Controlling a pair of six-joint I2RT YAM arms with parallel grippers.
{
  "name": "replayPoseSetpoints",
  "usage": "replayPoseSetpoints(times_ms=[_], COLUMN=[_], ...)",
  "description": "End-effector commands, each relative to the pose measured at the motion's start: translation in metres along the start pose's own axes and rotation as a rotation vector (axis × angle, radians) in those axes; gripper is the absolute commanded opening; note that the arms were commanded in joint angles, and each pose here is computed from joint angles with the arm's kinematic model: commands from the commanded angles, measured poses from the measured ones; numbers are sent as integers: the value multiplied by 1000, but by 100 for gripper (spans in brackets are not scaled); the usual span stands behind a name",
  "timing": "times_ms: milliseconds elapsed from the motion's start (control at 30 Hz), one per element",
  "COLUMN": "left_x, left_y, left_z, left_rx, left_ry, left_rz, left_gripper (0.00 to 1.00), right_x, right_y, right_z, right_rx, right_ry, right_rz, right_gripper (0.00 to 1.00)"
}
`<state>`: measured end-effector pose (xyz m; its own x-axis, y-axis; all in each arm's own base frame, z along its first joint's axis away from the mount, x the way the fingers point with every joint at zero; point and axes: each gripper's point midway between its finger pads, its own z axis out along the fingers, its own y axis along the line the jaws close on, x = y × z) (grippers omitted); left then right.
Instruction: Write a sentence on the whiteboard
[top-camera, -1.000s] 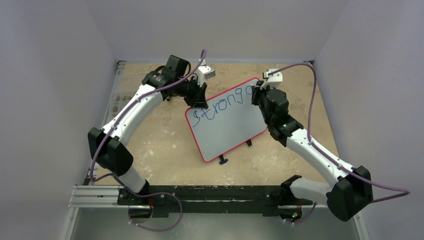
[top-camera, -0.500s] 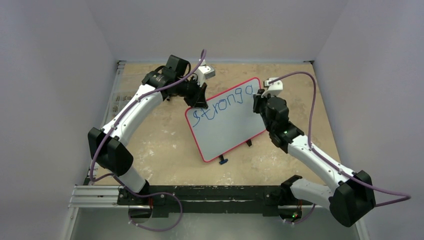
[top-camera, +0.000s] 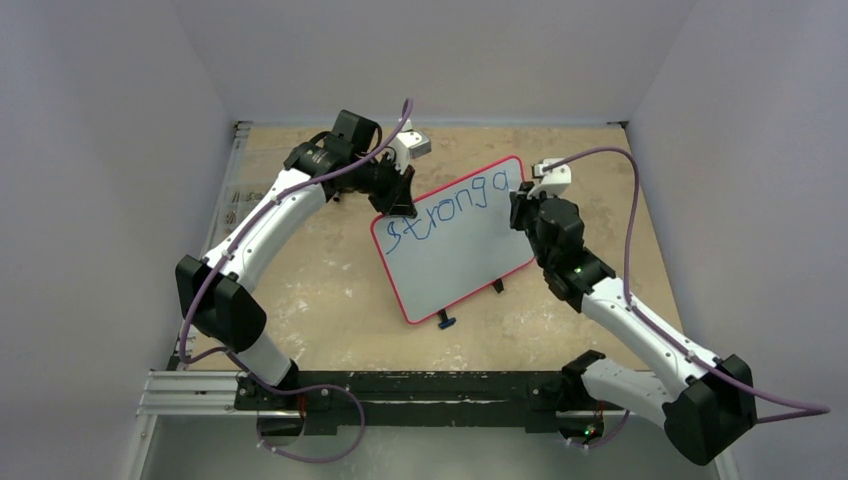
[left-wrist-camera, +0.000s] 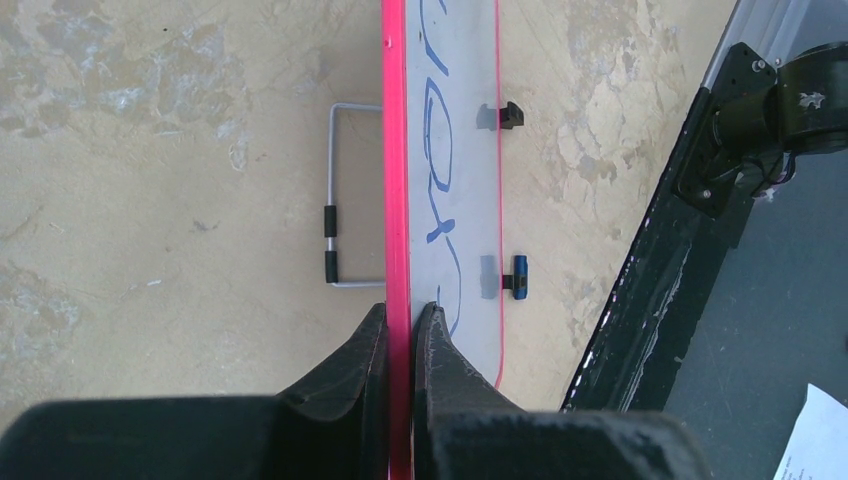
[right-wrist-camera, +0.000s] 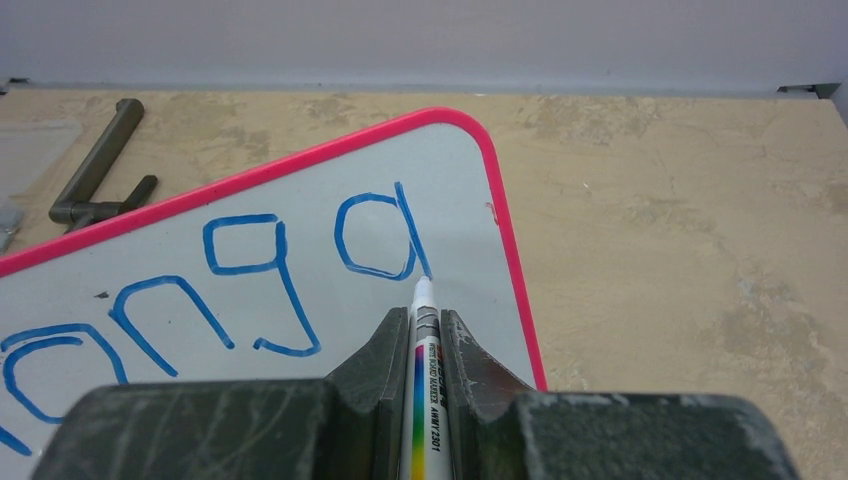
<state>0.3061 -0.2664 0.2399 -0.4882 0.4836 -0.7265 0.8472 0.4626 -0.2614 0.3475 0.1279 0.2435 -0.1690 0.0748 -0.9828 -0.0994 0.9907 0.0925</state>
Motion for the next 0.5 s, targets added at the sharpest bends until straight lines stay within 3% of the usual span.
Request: replayPoseSetpoints(times_ms=[0, 467], left_x=[23, 23], left_y=[19, 19], left_z=[4, 4], left_rx=[-92, -92], left_ry=[106, 105], left_rz=[104, 106], left_gripper=[0, 0], right_x=[-40, -70], right_y=[-1, 3], right_z=[-9, 10], right_rx=[5, 27], right_ry=[-92, -162], right_rz=[31, 38], right_gripper=[0, 0])
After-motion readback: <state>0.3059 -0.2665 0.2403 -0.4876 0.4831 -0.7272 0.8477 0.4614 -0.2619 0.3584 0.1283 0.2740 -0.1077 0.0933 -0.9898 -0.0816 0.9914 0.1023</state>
